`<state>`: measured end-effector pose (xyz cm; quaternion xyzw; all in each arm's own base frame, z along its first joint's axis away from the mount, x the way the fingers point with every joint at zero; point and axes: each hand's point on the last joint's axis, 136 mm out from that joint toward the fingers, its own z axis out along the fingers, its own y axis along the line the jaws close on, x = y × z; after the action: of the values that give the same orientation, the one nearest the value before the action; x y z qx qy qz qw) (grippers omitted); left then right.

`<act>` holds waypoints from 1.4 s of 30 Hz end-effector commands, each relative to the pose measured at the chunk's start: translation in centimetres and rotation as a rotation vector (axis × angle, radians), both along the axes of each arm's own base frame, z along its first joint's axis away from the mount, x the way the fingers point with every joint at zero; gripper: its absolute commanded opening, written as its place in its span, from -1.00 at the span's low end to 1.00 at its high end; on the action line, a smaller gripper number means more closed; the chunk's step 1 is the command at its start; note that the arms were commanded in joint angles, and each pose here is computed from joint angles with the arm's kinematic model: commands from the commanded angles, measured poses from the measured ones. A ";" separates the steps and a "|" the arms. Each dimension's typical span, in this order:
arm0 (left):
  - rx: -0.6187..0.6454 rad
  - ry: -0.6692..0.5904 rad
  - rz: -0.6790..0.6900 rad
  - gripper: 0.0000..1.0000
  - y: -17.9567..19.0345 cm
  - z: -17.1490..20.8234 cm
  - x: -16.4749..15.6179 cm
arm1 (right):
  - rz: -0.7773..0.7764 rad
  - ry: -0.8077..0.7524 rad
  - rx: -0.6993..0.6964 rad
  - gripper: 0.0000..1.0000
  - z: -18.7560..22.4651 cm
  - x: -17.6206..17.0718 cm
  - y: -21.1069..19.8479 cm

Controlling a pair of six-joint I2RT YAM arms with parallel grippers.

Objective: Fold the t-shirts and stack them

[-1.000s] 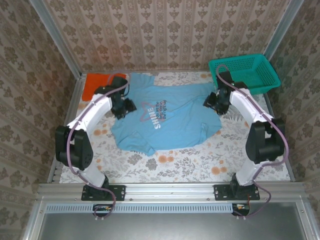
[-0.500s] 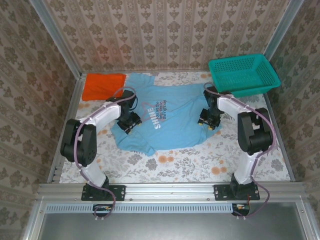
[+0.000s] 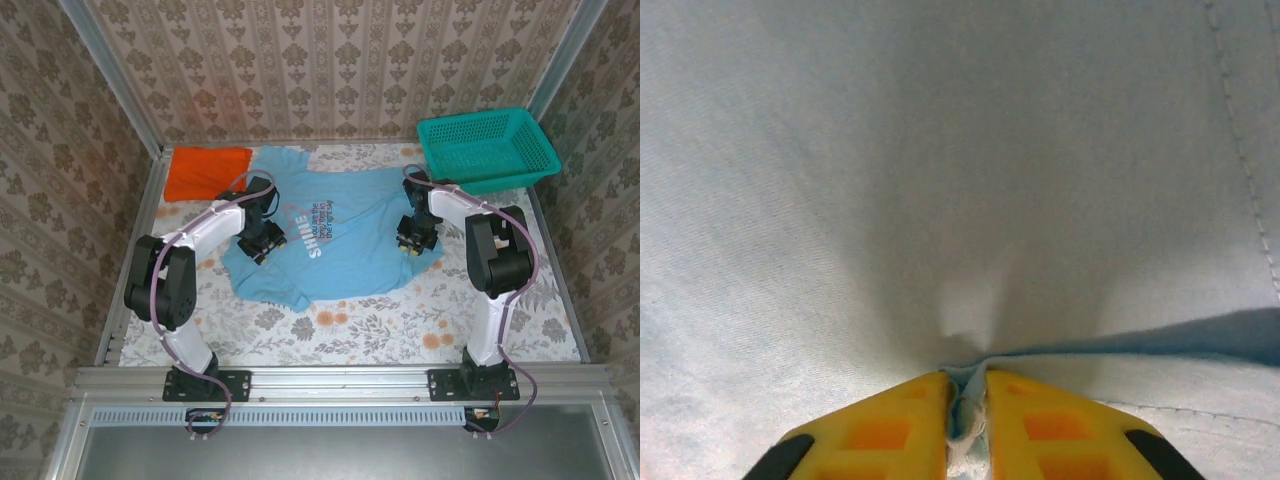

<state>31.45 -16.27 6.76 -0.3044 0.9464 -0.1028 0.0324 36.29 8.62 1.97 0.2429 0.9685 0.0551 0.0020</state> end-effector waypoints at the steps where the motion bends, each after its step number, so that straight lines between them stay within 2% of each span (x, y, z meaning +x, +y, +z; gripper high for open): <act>1: 0.039 0.021 0.000 -0.09 0.6 0.1 -0.3 | 0.001 -0.013 -0.019 -0.77 0.5 -0.1 -0.3; 4: 0.035 0.020 0.001 -0.11 0.5 0.0 -0.3 | 0.009 -0.008 -0.010 -0.87 1.0 -1.2 -0.3; 13: 0.047 0.039 0.016 -0.13 0.4 -0.4 -0.7 | 0.040 -0.044 0.026 -0.88 2.2 -4.6 -0.5; 21: 0.066 0.086 0.030 -0.18 0.2 -2.4 -0.6 | 0.043 -0.036 0.058 -0.89 1.2 -4.7 0.0; 25: 0.085 0.081 0.018 -0.18 0.3 -2.7 0.1 | 0.059 -0.043 0.059 -0.89 1.4 -4.7 0.1; 42: 0.113 0.121 0.044 -0.32 0.9 -4.3 -0.4 | 0.067 -0.037 0.067 -0.92 1.2 -5.2 -0.1</act>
<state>31.56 -16.10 3.32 -0.3177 0.9467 -0.0527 0.0045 31.44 8.45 3.02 0.2144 0.9731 0.0834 0.0128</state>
